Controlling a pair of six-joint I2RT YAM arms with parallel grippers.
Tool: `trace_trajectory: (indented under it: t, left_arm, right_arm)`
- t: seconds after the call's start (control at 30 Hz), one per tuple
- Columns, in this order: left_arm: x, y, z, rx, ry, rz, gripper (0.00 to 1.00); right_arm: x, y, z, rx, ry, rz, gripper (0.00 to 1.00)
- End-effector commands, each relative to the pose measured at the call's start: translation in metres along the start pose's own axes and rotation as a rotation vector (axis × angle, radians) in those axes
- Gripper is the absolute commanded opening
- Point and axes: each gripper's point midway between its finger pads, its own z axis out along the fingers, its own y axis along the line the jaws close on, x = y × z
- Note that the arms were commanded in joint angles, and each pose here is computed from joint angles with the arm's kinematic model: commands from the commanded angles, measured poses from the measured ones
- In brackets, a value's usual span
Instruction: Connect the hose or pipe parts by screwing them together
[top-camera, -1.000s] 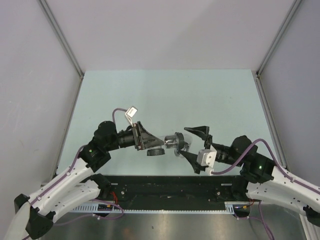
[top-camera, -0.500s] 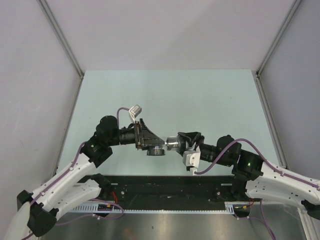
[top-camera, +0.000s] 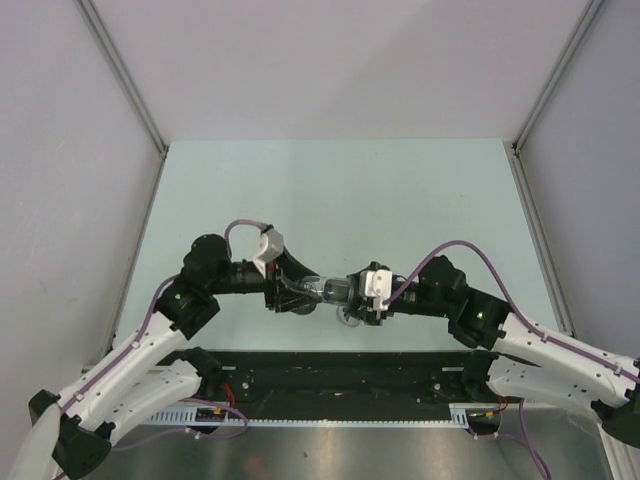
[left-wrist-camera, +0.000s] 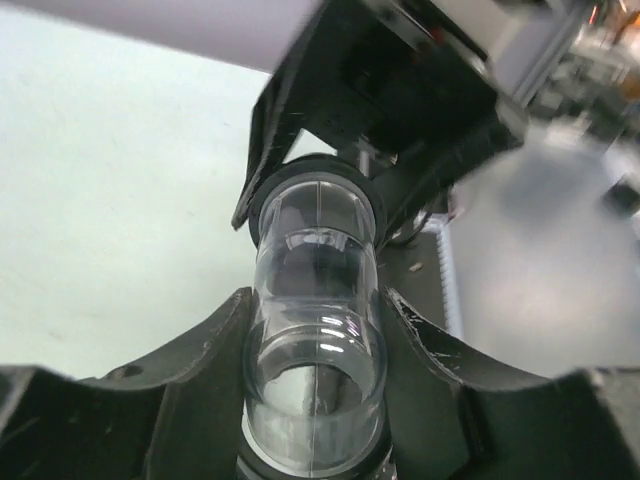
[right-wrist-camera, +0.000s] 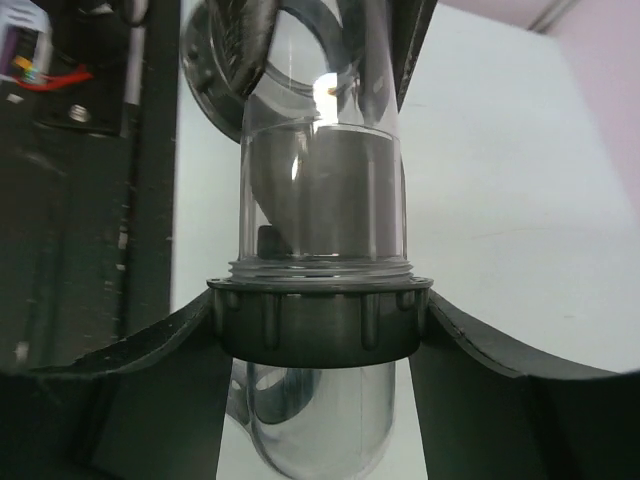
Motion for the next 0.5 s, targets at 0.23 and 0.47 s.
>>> trace_trajectory:
  t: [0.23, 0.47]
  left_arm:
    - [0.024, 0.033, 0.009, 0.069, 0.003, 0.981, 0.0]
    - [0.024, 0.042, 0.008, 0.004, 0.013, 0.939, 0.0]
  right_arm:
    - [-0.048, -0.004, -0.003, -0.336, -0.249, 0.672, 0.21]
    - [-0.038, -0.034, -0.008, -0.2, -0.239, 0.74, 0.65]
